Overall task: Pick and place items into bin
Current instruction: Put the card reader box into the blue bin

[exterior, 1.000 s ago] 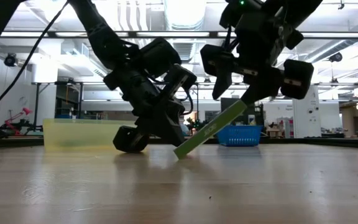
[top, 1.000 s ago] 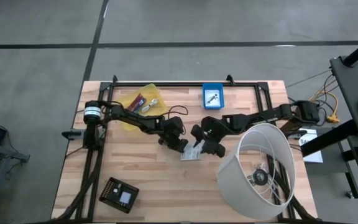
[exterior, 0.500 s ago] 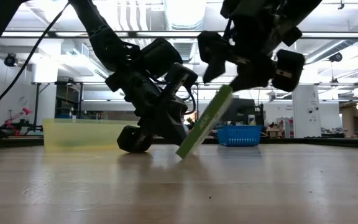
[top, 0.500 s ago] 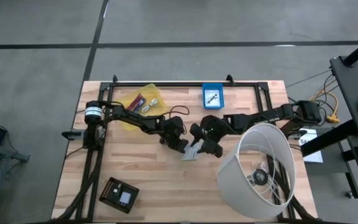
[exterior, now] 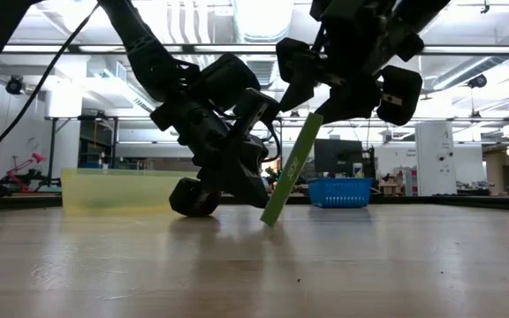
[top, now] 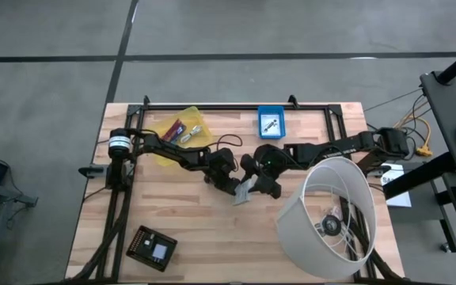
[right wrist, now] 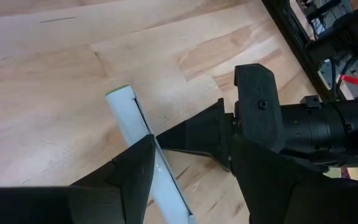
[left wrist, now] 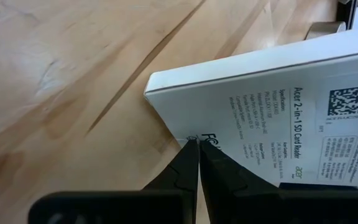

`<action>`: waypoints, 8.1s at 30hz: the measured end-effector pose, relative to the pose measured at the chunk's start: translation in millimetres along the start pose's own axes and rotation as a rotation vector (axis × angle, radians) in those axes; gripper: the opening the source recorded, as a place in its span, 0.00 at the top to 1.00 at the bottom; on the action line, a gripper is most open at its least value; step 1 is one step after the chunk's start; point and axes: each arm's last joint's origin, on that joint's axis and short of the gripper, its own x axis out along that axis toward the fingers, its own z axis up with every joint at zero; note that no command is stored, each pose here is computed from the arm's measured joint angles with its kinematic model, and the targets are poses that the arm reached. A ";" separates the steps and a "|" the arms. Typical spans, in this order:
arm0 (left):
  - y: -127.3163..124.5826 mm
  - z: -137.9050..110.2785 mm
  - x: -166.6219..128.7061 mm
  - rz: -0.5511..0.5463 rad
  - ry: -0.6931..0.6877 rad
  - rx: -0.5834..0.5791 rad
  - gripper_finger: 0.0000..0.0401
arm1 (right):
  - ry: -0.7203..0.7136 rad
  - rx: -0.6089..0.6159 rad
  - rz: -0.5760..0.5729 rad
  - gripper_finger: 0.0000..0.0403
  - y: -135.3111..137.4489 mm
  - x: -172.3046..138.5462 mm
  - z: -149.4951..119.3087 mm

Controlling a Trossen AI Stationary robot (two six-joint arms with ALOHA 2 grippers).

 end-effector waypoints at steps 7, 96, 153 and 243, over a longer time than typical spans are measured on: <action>-1.8 0.7 -0.4 -0.011 0.013 0.025 1.00 | -0.008 -0.005 -0.008 0.50 -0.8 0.1 0.7; 1.7 -3.9 15.7 0.039 -0.030 0.061 1.00 | 0.122 0.026 0.327 0.50 65.2 60.4 -20.9; -18.2 2.9 12.3 -0.027 -0.037 0.160 1.00 | 0.089 0.027 0.039 0.98 31.4 -7.5 20.8; -42.0 15.0 8.8 -0.148 -0.136 0.272 1.00 | 0.036 0.145 0.032 0.68 18.8 -15.6 27.1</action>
